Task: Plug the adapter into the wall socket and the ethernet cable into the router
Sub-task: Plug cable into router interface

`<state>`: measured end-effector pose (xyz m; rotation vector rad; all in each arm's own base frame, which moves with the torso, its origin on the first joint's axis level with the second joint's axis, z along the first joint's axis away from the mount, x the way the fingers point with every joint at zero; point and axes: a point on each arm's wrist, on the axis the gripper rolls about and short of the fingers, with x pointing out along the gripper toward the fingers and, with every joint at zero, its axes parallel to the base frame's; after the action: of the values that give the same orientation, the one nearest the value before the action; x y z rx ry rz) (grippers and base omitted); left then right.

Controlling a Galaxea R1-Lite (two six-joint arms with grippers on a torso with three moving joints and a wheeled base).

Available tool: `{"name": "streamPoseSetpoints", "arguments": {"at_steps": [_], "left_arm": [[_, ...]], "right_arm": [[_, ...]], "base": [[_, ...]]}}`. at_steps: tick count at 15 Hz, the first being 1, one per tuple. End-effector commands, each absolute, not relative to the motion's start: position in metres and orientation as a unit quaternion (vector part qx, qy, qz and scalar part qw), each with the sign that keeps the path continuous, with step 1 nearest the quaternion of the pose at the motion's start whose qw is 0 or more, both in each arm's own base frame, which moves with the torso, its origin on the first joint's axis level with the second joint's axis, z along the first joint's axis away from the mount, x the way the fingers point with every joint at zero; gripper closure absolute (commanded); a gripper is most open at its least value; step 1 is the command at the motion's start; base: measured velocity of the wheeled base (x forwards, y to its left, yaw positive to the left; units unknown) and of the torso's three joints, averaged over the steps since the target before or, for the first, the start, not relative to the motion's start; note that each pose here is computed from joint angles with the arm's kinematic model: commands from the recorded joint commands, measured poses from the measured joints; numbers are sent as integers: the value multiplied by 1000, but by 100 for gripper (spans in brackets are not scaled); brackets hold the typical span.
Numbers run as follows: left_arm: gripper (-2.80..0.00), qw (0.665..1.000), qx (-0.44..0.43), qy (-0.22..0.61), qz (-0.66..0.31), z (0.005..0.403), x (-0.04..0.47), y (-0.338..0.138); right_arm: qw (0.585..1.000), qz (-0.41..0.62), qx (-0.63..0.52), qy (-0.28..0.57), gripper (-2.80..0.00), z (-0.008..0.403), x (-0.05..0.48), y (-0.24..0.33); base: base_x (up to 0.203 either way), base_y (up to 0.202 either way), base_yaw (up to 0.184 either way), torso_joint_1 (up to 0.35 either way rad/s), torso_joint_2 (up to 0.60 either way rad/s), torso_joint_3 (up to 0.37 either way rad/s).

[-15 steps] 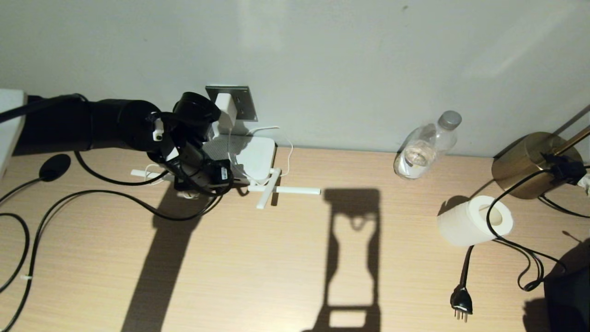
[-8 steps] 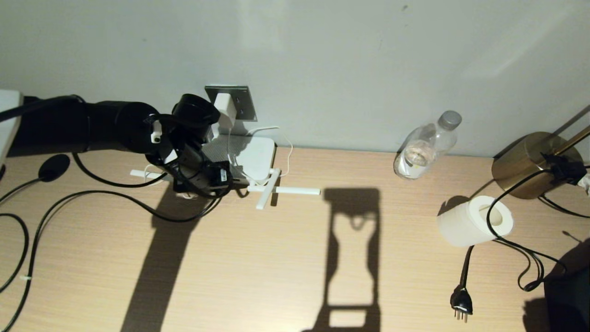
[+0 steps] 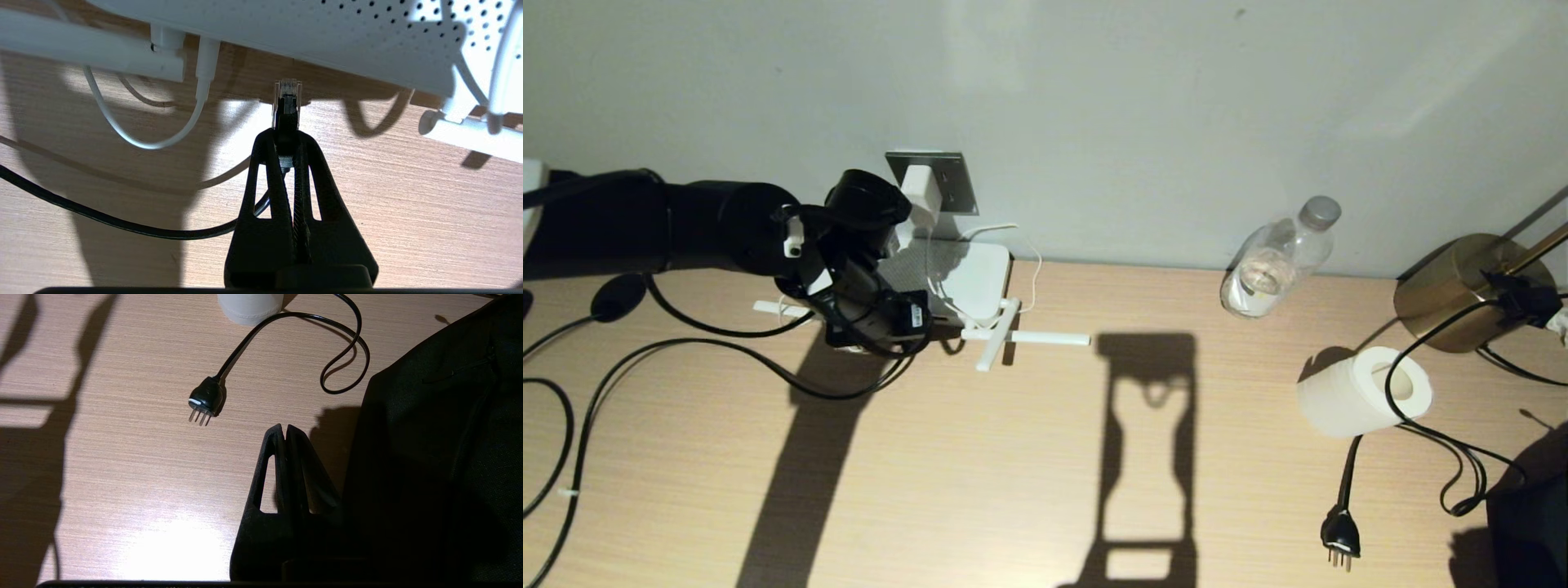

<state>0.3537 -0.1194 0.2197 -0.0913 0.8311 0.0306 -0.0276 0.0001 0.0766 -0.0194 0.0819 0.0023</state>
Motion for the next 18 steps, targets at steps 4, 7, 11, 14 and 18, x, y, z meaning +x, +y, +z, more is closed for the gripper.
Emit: {"name": "streamPoseSetpoints", "arguments": {"at_steps": [4,7,11,14,18], "left_arm": [[0,935,-55,351,13,209,355,-121],[0,943,-63,327,2,207,352,-120],[0,952,-65,294,-55,207,339,-110],[0,956,-59,274,-88,216,319,-95],[0,953,-43,289,-74,210,310,-82]], "right_arm": [[999,1,-10,42,0,77,-27,0],[999,1,-10,42,0,77,-28,0],[999,1,-10,41,0,77,-28,0],[999,1,-10,42,0,77,-27,0],[999,1,-10,41,0,77,-28,0]], "base": [[0,0,0,0,0,0],[0,0,0,0,0,0],[0,0,0,0,0,0],[0,0,0,0,0,0],[0,0,0,0,0,0]]}}
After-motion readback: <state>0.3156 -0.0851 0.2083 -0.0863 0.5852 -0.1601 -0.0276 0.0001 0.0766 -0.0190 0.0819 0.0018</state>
